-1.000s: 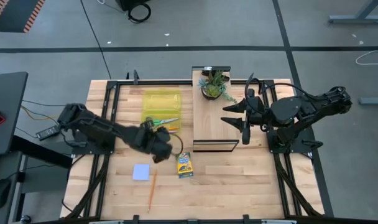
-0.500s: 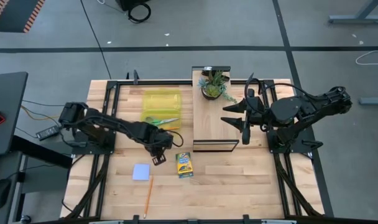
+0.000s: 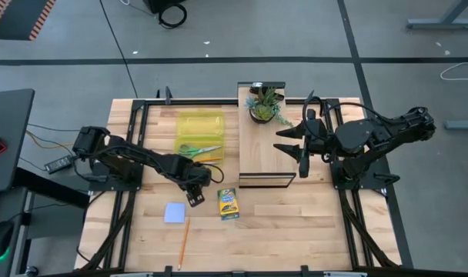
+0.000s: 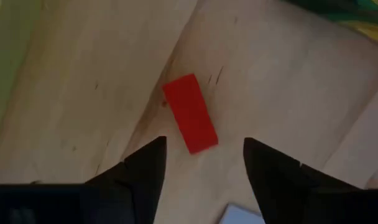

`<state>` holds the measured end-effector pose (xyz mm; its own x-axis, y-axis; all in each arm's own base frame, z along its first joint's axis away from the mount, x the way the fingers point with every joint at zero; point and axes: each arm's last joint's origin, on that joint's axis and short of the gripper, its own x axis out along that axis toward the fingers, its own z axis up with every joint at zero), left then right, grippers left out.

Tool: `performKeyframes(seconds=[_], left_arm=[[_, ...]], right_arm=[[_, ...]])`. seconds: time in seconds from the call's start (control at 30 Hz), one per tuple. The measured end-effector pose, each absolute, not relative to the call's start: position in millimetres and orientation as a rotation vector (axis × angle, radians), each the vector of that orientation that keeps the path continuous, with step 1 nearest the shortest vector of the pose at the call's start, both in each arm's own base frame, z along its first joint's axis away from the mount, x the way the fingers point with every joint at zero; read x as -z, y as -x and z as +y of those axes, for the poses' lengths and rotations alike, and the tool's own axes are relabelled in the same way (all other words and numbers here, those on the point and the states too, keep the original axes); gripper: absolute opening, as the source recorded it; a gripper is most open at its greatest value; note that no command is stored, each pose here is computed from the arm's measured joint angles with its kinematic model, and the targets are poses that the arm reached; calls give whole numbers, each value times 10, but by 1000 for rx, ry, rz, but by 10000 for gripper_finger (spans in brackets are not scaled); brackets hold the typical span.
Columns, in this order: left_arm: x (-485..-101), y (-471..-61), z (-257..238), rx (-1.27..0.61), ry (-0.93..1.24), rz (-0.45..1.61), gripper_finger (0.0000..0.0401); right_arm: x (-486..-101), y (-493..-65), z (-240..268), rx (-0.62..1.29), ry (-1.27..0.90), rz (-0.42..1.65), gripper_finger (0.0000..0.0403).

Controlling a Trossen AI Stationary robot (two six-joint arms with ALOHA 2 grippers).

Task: Pack school essentials
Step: Put the red eraser into the yellow supply box

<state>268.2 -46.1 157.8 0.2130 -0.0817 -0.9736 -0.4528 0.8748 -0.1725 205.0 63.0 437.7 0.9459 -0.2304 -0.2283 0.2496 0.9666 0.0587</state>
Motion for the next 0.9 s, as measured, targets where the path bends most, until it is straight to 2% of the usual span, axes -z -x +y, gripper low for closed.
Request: performKeyframes(seconds=[0.13,0.5,0.9], left_arm=[[-1530,-2670,-451,-293,470,1321,228],[-1432,-2662,-428,-375,484,1237,203],[-1400,-2674,-513,-422,426,1194,193]], right_arm=[[-4377,-2050,630,245,-87,222,180],[-4378,-2050,630,246,-100,220,180],[-4378,-2050,630,247,-102,220,180]])
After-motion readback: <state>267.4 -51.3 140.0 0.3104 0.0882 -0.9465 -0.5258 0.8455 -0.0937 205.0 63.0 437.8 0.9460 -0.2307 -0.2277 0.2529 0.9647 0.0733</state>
